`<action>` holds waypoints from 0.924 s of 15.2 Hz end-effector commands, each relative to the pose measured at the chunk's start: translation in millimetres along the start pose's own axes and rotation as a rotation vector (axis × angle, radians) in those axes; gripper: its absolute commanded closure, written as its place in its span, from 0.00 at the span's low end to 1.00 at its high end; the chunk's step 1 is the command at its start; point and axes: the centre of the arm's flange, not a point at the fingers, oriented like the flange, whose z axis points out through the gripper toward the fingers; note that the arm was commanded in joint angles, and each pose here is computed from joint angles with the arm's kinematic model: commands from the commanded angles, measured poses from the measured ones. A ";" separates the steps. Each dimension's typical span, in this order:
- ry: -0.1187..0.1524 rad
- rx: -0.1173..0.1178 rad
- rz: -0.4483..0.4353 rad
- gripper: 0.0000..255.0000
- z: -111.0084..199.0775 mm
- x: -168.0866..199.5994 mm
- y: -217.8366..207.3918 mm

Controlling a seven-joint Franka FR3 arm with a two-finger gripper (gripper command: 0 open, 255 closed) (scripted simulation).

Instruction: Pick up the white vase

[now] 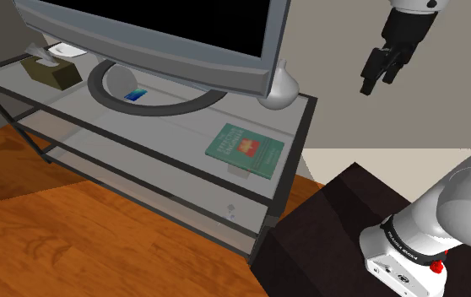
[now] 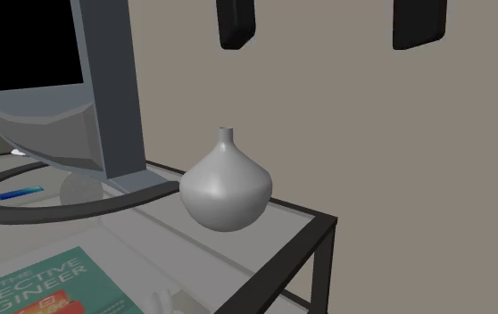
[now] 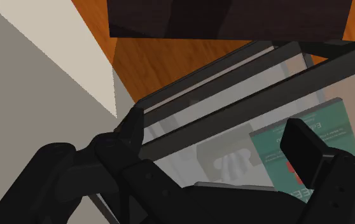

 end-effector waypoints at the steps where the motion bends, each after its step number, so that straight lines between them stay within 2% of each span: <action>1: 0.000 0.000 0.000 0.00 0.0 0.0 0.0; 14: 0.037 0.058 0.003 0.00 18.5 164.1 24.4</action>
